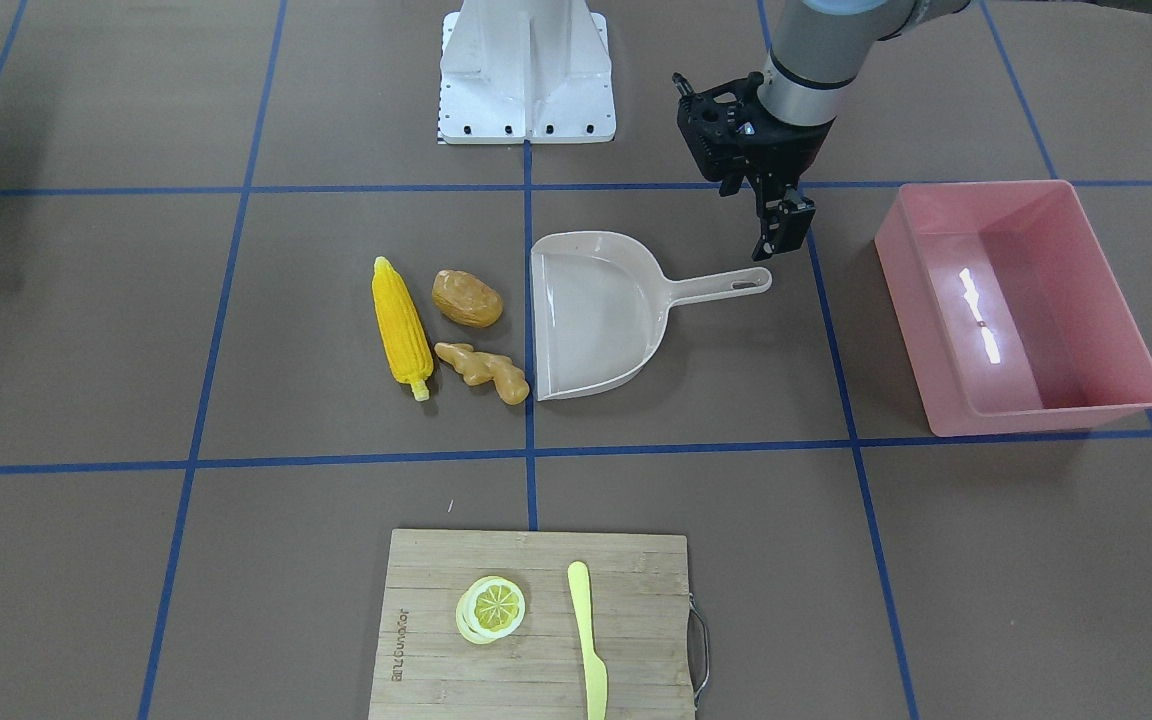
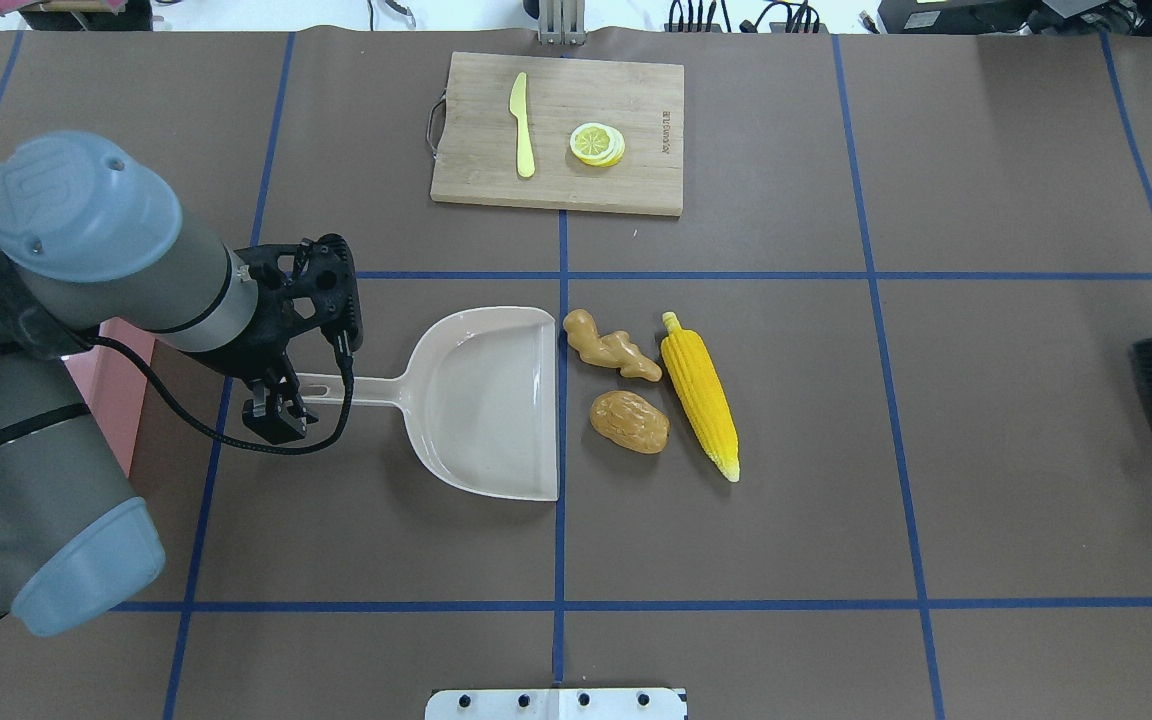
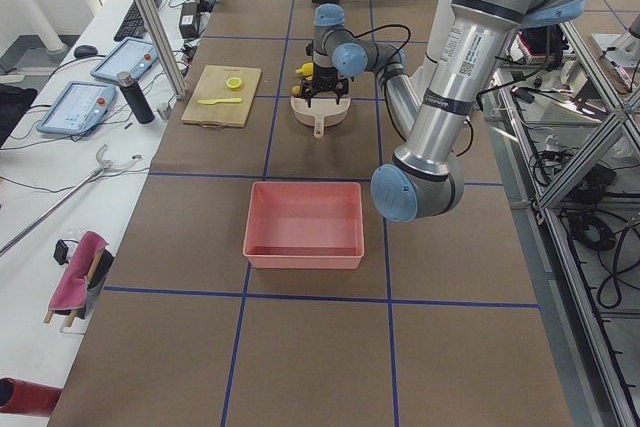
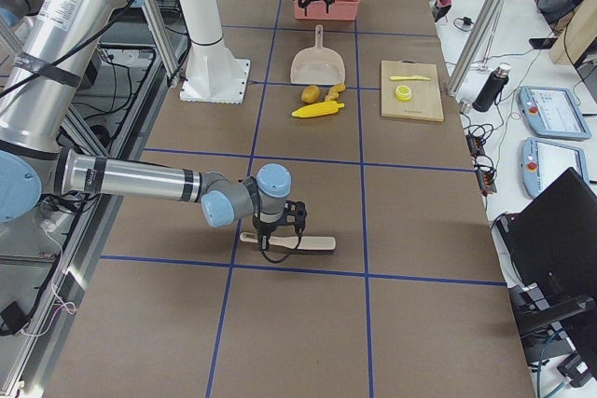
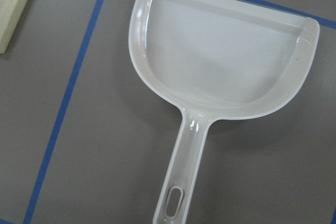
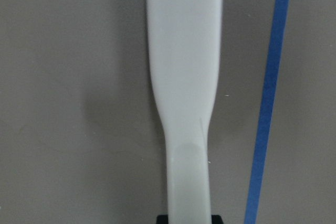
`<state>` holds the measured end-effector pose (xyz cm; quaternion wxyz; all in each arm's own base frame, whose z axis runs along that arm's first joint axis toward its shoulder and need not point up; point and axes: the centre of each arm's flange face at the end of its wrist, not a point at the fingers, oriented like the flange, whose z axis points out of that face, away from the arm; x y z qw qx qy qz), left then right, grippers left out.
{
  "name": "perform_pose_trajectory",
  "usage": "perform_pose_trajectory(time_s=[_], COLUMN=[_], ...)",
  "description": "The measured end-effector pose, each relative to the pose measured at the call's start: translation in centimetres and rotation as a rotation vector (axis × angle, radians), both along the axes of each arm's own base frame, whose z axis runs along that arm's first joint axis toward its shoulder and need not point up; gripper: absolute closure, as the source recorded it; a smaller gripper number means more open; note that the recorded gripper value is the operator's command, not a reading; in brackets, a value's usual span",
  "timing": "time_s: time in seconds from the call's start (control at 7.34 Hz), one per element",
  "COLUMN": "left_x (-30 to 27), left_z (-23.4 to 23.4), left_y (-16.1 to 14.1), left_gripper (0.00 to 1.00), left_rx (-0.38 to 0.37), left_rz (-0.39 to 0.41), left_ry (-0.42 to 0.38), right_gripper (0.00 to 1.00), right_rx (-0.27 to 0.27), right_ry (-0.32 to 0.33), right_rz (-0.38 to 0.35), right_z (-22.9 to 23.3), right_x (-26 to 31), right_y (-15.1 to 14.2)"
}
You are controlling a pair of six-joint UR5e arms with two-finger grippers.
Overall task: Sweep and dump trash into bin
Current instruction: 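Reach the left gripper to the white dustpan handle and grasp it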
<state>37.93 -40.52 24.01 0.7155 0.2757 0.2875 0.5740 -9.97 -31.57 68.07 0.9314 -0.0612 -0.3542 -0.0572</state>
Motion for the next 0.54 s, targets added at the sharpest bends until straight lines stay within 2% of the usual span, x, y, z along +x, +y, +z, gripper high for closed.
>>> perform_pose_trajectory(time_s=[0.27, 0.54], left_x=[2.4, 4.8], left_z=[1.7, 3.5], left_y=[-0.3, -1.0], left_gripper=[0.01, 0.01], left_rx=[0.021, 0.014], left_rz=[0.064, 0.088], left_ry=[-0.04, -0.06], right_gripper=[1.0, 1.0], right_rx=[-0.001, 0.015], right_ry=[-0.003, -0.028], right_rz=[0.0, -0.001], right_z=[-0.1, -1.5], right_x=[-0.1, -0.4], right_y=[-0.1, -0.6])
